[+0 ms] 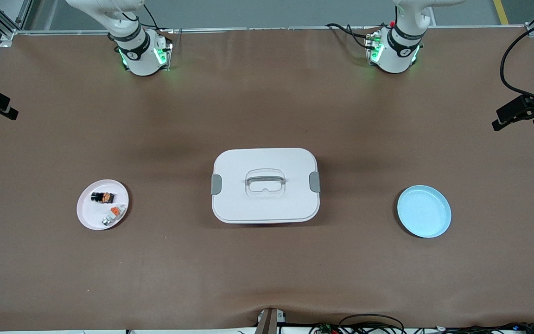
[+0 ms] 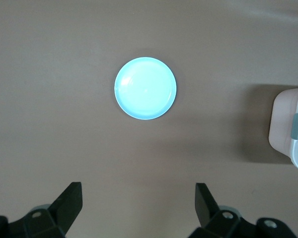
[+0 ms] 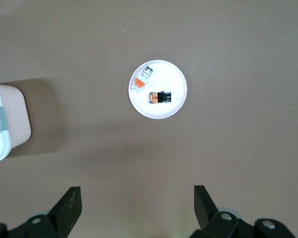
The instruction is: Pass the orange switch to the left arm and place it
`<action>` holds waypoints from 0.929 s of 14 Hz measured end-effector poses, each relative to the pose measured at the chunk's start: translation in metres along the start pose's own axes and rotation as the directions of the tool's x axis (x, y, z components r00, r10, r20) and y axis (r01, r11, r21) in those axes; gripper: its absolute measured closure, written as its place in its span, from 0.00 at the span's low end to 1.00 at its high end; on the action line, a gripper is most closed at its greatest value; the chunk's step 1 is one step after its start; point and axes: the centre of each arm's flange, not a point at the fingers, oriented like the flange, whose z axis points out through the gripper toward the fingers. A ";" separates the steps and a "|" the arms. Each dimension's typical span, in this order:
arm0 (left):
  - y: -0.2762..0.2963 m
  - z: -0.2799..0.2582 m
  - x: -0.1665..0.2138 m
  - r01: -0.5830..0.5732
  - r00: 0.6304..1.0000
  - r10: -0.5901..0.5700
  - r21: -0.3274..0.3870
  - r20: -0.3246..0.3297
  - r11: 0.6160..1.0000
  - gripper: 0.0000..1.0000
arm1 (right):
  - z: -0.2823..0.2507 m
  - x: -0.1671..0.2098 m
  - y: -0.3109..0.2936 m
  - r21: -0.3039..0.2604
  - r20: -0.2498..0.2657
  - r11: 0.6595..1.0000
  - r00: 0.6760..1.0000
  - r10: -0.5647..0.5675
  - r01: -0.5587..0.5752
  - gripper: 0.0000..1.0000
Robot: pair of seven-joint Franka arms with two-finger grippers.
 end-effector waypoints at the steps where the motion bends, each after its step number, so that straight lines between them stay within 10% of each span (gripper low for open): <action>1: 0.000 0.000 0.000 0.000 1.000 0.000 0.000 0.000 1.000 0.00 | 0.000 0.000 0.000 0.000 0.000 1.000 1.000 0.000 0.000 0.00; 13: 0.004 0.000 0.000 -0.008 1.000 0.008 0.000 0.000 1.000 0.00 | 0.000 0.000 0.004 -0.012 -0.001 1.000 1.000 0.008 -0.008 0.00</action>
